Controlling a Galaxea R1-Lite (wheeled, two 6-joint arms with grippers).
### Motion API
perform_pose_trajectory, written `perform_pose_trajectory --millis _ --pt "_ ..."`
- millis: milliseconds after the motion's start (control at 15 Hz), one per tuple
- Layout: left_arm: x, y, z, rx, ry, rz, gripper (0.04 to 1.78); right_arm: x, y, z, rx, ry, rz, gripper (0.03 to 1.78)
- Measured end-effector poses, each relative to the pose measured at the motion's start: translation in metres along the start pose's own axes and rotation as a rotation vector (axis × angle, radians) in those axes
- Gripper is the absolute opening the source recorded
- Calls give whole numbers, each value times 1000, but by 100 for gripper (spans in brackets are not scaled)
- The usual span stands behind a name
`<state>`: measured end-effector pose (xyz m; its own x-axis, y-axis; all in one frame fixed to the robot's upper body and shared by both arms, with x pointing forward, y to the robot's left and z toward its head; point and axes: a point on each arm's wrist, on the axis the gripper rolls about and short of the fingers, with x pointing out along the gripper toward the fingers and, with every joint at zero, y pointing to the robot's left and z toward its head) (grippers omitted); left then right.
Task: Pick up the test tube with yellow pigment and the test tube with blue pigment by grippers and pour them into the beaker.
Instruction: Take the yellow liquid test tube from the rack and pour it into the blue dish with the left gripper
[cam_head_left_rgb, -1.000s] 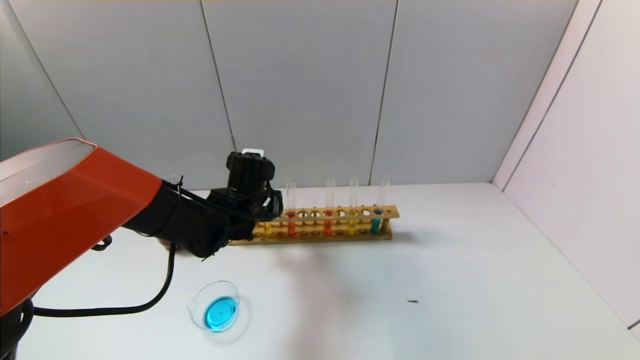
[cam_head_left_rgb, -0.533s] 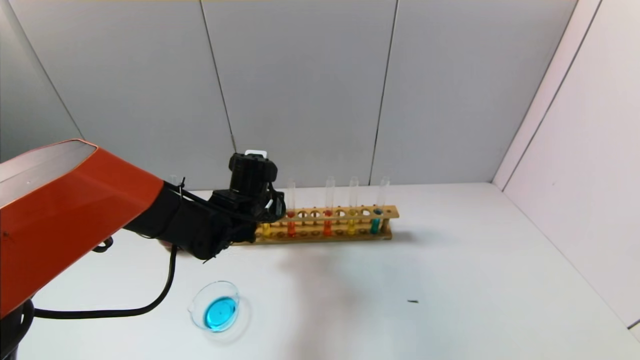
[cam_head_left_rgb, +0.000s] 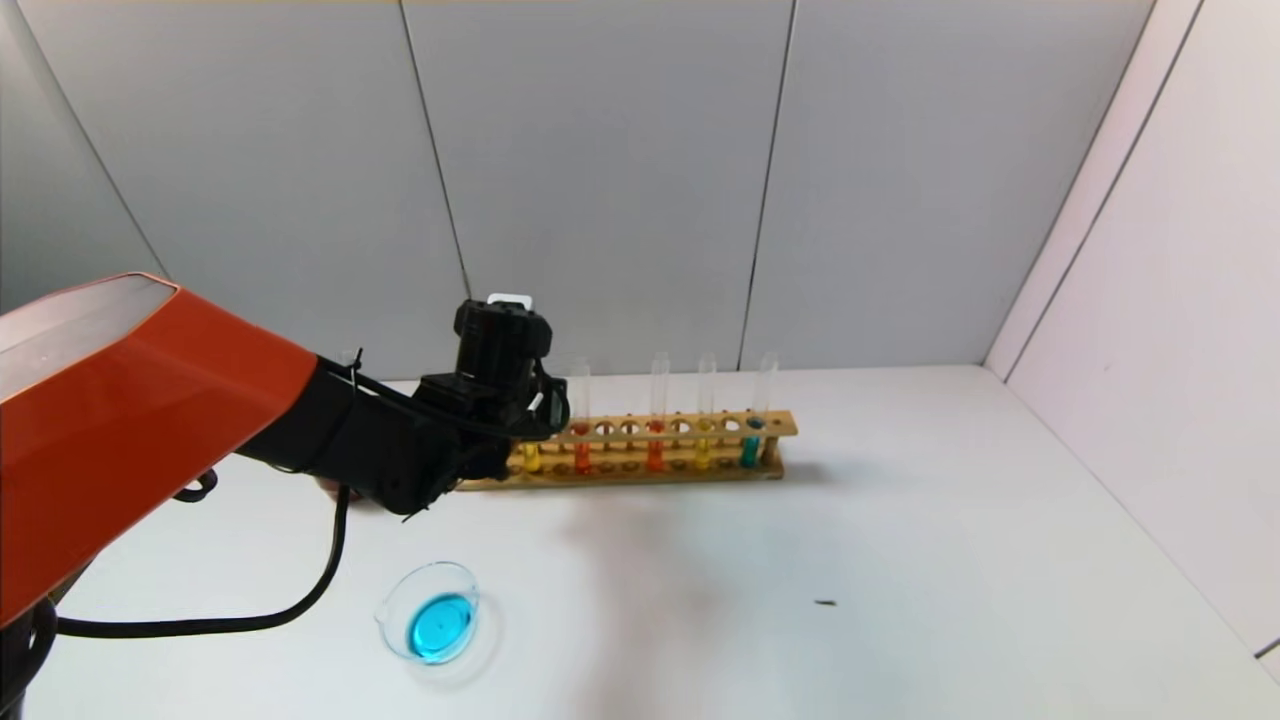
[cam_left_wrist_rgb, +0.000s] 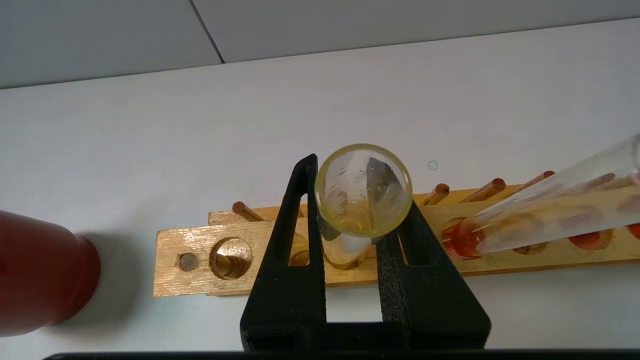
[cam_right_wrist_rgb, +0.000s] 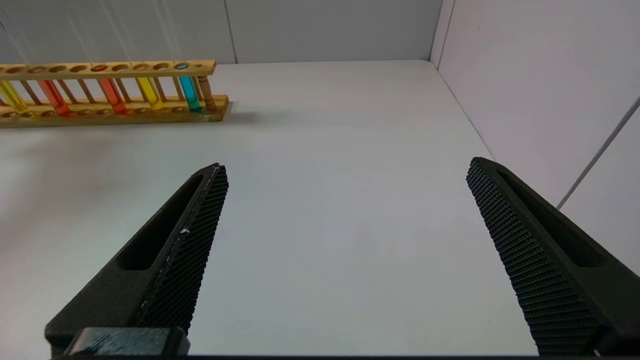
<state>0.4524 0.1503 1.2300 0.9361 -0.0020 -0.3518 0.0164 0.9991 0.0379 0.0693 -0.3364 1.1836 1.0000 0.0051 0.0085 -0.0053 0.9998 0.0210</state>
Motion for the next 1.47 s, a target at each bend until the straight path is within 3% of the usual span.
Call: perform_pose_trajectory --millis 1467 --pt "-22 5 52 -11 -119 -1 33 0 0 0 0 0 0 174"
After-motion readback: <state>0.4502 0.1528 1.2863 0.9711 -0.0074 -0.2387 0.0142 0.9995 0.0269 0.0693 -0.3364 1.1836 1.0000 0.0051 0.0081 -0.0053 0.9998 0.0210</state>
